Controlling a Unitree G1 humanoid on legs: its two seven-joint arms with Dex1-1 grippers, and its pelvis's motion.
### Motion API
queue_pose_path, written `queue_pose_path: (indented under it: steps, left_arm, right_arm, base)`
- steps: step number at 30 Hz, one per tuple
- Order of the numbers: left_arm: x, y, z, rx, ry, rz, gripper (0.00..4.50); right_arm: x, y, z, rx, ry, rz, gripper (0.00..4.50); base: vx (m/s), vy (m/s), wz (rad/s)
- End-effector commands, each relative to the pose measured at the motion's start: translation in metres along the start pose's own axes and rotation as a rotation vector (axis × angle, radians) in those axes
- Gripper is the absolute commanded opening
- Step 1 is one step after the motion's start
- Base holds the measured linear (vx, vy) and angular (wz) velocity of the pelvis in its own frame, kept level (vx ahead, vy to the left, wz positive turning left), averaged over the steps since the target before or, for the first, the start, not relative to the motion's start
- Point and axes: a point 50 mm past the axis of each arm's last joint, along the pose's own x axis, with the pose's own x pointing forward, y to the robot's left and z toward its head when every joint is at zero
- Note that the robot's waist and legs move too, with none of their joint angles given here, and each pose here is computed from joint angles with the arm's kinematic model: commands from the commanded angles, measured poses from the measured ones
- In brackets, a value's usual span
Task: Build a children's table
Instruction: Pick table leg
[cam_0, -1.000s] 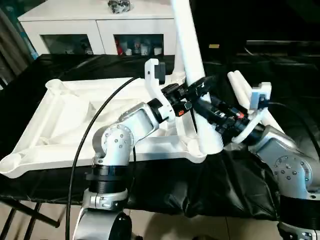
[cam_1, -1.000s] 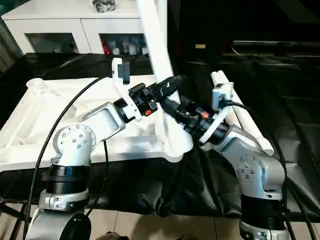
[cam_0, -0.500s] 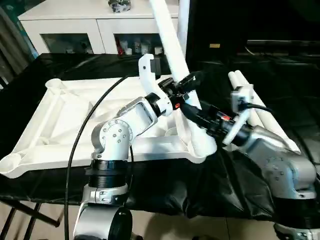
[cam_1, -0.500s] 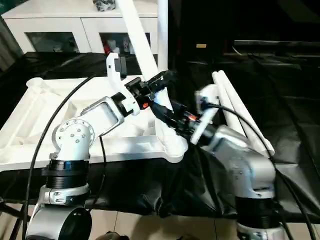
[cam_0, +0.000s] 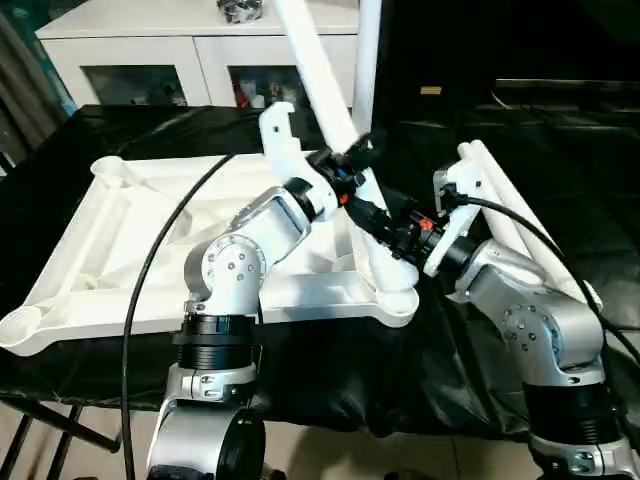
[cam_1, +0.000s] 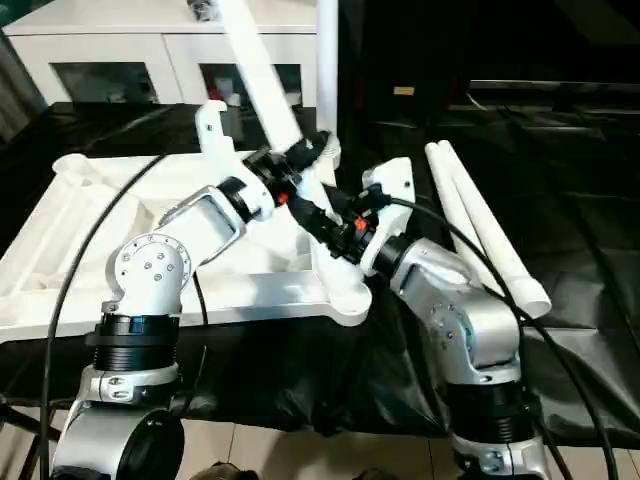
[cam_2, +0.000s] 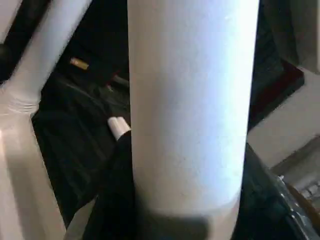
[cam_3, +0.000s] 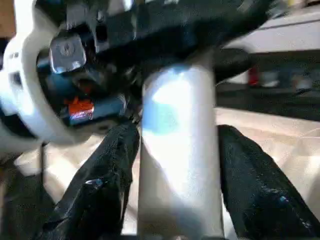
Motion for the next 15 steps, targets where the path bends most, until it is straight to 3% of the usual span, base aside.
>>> queue_pose_path:
  steps: [1, 3, 6, 12, 15]
  left_arm:
    - [0.001, -0.01, 0.002, 0.032, 0.029, -0.099, 1.88]
    - [-0.006, -0.013, 0.001, 0.068, 0.08, -0.219, 1.88]
    - [-0.011, -0.017, 0.004, 0.072, 0.09, -0.318, 1.88]
    - [-0.022, -0.024, 0.004, 0.14, 0.131, -0.54, 1.88]
    - [-0.028, -0.026, 0.003, 0.148, 0.152, -0.639, 1.88]
  right_arm:
    - [-0.001, 0.001, 0.002, 0.015, 0.023, 0.075, 2.97]
    - [-0.01, -0.002, 0.0, 0.0, 0.093, 0.145, 3.31]
    - [-0.019, 0.0, -0.001, -0.001, 0.153, 0.246, 3.39]
    - [-0.03, 0.007, 0.004, 0.057, 0.184, 0.402, 3.39]
    - [-0.035, 0.008, 0.003, 0.045, 0.219, 0.458, 3.39]
  base:
    - [0.0, 0.0, 0.0]
    - [0.0, 0.0, 0.0]
    - [0.0, 0.0, 0.0]
    - [0.0, 0.0, 0.0]
    - [0.0, 0.0, 0.0]
